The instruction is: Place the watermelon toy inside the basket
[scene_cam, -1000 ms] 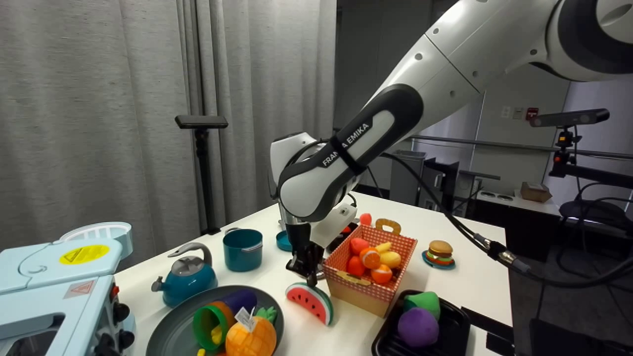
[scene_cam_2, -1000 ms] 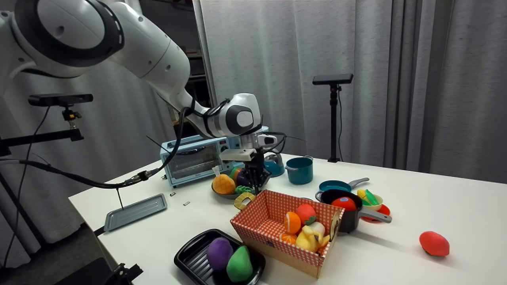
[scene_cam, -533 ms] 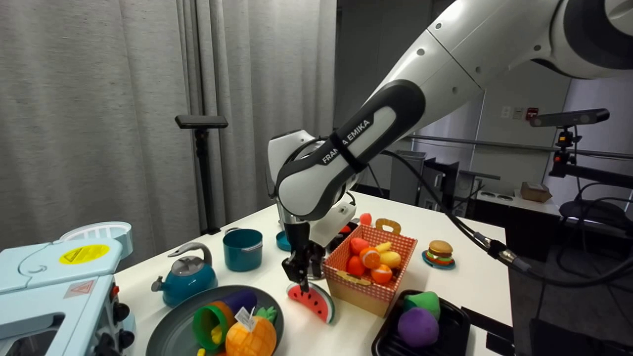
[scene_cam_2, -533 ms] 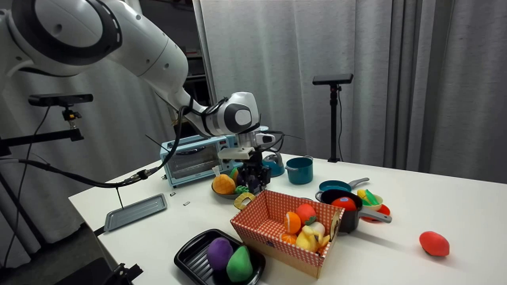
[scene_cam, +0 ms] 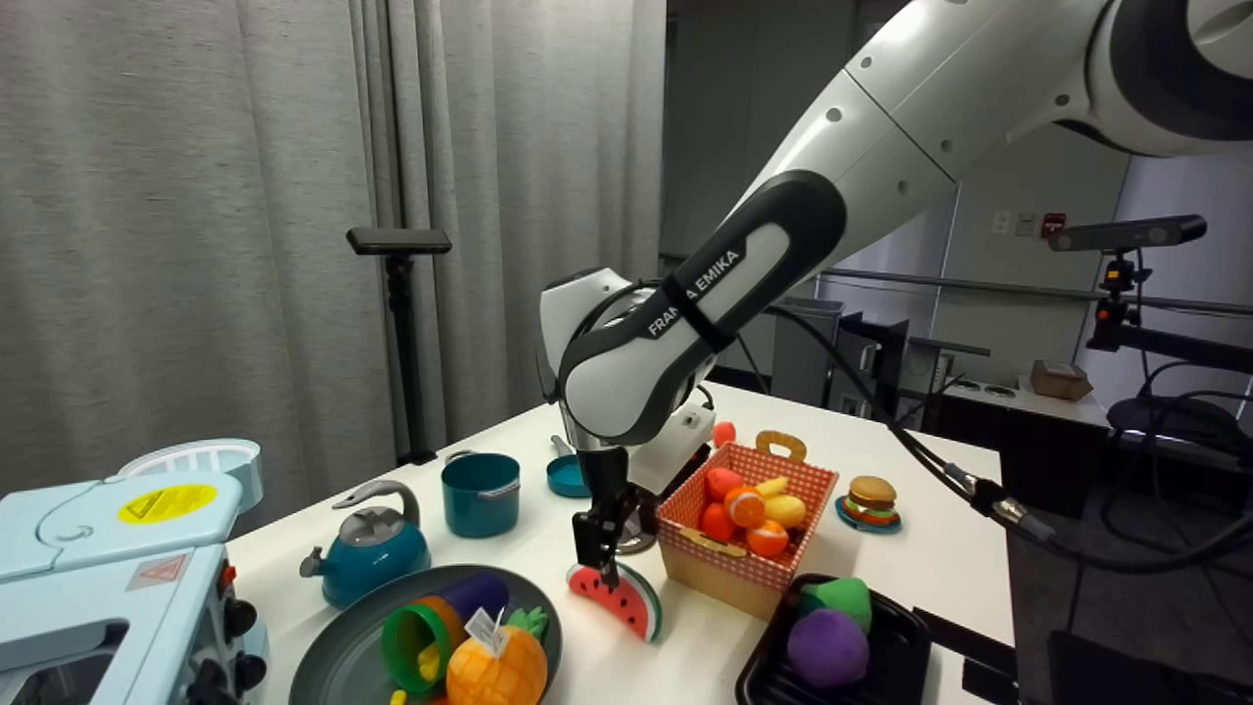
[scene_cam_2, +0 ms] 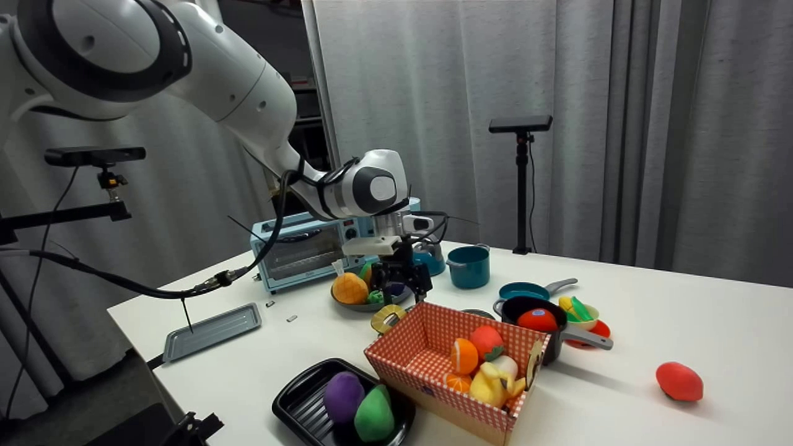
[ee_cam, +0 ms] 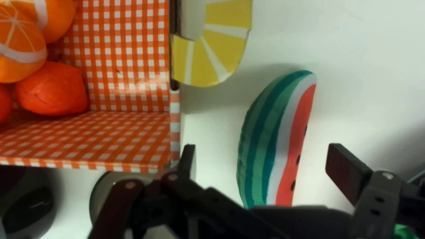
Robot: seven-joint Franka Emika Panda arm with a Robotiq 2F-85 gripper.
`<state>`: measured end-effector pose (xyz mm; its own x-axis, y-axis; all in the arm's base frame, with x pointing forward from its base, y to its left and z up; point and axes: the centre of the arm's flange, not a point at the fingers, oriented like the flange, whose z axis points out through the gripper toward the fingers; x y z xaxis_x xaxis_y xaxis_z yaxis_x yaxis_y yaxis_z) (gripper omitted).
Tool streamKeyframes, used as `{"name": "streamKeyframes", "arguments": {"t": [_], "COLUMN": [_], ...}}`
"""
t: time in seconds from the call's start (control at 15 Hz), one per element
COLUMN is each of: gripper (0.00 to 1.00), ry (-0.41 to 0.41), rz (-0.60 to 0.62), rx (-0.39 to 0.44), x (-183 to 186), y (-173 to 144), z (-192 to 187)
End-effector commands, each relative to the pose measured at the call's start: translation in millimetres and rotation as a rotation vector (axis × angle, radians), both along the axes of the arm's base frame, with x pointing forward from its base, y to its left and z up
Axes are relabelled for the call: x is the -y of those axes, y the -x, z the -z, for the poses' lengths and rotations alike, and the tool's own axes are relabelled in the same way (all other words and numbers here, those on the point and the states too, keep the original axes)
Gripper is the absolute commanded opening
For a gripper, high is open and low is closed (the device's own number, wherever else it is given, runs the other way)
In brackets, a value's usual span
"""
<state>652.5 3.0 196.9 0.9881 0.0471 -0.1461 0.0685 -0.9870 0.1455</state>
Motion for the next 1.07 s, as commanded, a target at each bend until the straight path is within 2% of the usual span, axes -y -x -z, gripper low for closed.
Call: {"name": "streamKeyframes", "arguments": {"t": [0.0, 0.07, 0.27, 0.6, 0.67, 0.73, 0.87, 1.0], "gripper": [1.00, 1.00, 1.00, 1.00, 0.75, 0.74, 0.60, 0.46], "ry": [-0.001, -0.005, -0.020, -0.014, -0.008, -0.012, -0.011, -0.011], "rz": [-0.006, -0.002, 0.011, 0.062, 0.065, 0.065, 0.052, 0.039], "rx": [-0.014, -0.009, 0.004, -0.031, -0.034, -0.035, -0.021, -0.001], "x": [13, -2, -14, -30, -33, -37, -45, -30], "y": [10, 3, -2, 0, 0, 0, -2, 1], "z": [6, 12, 19, 51, 55, 58, 55, 40]}}
